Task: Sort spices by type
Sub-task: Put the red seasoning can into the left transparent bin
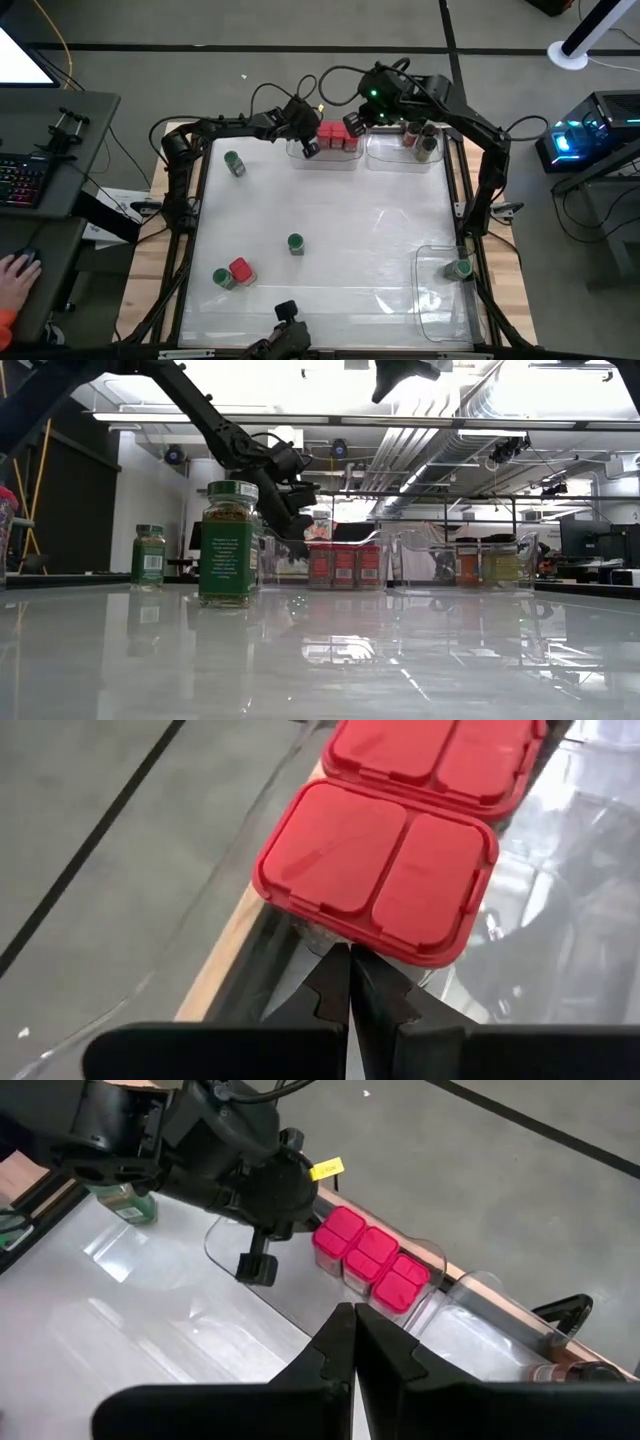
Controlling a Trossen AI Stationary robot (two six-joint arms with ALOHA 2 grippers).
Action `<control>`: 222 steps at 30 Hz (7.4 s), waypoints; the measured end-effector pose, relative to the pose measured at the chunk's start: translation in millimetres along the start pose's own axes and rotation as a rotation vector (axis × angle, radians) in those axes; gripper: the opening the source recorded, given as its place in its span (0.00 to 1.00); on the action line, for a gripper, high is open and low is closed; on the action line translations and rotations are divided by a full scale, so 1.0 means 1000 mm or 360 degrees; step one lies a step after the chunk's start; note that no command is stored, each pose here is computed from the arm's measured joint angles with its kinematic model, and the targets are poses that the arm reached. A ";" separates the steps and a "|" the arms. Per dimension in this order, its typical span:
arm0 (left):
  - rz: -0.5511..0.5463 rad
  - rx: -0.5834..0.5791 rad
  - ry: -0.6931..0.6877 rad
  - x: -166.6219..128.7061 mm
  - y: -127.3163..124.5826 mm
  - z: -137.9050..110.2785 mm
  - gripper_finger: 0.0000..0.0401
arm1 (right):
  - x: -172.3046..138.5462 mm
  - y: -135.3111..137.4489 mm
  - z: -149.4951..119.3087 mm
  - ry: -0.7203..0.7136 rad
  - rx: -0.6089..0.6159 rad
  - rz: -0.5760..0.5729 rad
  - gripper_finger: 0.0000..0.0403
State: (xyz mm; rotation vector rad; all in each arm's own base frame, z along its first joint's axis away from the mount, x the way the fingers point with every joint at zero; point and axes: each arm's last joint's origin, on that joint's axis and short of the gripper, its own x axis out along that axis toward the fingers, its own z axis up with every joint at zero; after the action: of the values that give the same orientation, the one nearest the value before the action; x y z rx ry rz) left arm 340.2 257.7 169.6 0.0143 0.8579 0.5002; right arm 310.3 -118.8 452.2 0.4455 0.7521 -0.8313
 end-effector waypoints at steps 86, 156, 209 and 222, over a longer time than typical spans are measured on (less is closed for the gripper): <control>-0.0603 0.0491 0.0463 -0.197 -0.188 -0.090 0.00 | 0.011 -0.034 0.018 -0.0007 -0.0335 -0.0025 0.00; -0.0635 0.0964 0.0726 -0.142 -0.164 -0.080 0.73 | 0.011 -0.033 0.018 0.0013 -0.0223 0.0023 0.00; 0.0344 -0.1313 0.0341 -0.080 0.017 0.033 0.45 | 0.010 -0.029 0.011 0.0083 -0.0171 0.0015 0.00; 0.0320 -0.1403 0.0391 -0.065 0.009 0.029 0.45 | 0.010 -0.029 0.012 0.0071 -0.0174 0.0018 0.00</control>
State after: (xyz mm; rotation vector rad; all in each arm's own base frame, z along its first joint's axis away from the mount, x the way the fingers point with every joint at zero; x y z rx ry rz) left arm 322.3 243.3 237.4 -0.7879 0.8165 1.0518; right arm 296.5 -148.6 450.7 0.3712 0.8314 -0.7680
